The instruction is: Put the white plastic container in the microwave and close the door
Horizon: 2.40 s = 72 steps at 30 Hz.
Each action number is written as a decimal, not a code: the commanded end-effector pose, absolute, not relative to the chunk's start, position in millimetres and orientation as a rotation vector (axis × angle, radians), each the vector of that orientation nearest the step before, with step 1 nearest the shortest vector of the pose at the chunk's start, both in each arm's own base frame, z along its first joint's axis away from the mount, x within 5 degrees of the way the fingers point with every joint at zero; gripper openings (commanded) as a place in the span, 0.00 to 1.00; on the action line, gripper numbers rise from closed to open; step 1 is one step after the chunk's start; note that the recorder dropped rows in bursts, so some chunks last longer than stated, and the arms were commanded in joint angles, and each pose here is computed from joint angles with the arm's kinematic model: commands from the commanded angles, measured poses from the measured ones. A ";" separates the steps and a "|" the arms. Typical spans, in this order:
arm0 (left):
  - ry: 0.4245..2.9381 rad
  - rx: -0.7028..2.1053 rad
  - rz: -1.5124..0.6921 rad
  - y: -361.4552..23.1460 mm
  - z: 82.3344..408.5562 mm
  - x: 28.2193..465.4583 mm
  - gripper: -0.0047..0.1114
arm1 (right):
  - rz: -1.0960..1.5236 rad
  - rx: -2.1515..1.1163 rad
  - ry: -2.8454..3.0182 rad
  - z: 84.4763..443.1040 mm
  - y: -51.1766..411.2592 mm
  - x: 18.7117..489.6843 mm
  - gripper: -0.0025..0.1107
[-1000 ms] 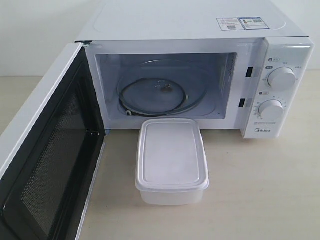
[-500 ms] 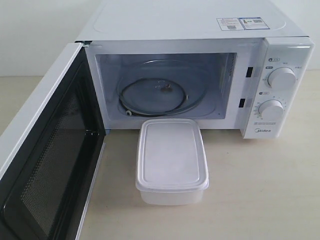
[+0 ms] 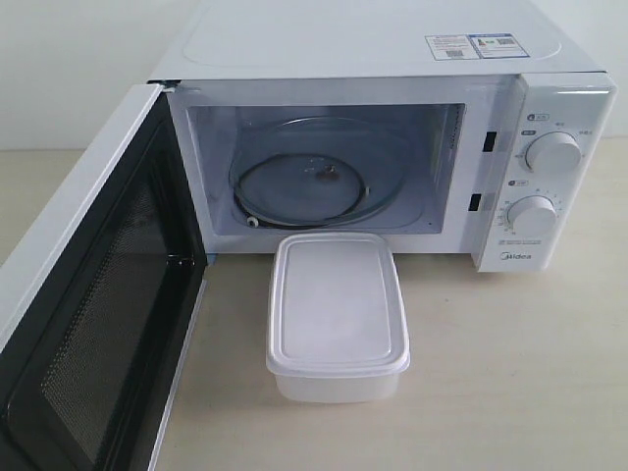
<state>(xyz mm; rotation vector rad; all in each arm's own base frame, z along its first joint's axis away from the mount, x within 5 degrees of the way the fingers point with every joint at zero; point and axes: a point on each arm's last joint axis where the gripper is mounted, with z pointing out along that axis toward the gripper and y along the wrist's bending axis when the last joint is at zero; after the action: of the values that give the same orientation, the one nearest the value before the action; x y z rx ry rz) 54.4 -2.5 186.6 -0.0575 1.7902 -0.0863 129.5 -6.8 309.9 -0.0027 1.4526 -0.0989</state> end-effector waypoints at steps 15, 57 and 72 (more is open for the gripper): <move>1.778 -0.066 -0.090 -2.3 186.5 54.5 0.08 | 0.157 0.262 1.578 283.4 -8.9 175.6 0.02; 1.778 -0.066 -0.090 -2.3 186.5 54.5 0.08 | 1.299 0.102 2.290 119.8 53.8 254.6 0.02; 1.778 -0.066 -0.090 -2.3 186.5 54.5 0.08 | 0.999 0.021 2.426 136.0 80.8 288.7 0.44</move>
<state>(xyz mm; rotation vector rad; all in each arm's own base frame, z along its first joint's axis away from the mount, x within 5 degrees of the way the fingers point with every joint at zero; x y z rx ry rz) 54.4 -2.5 186.6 -0.0575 1.7902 -0.0863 284.8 75.9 132.2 0.0439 2.4138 1.0663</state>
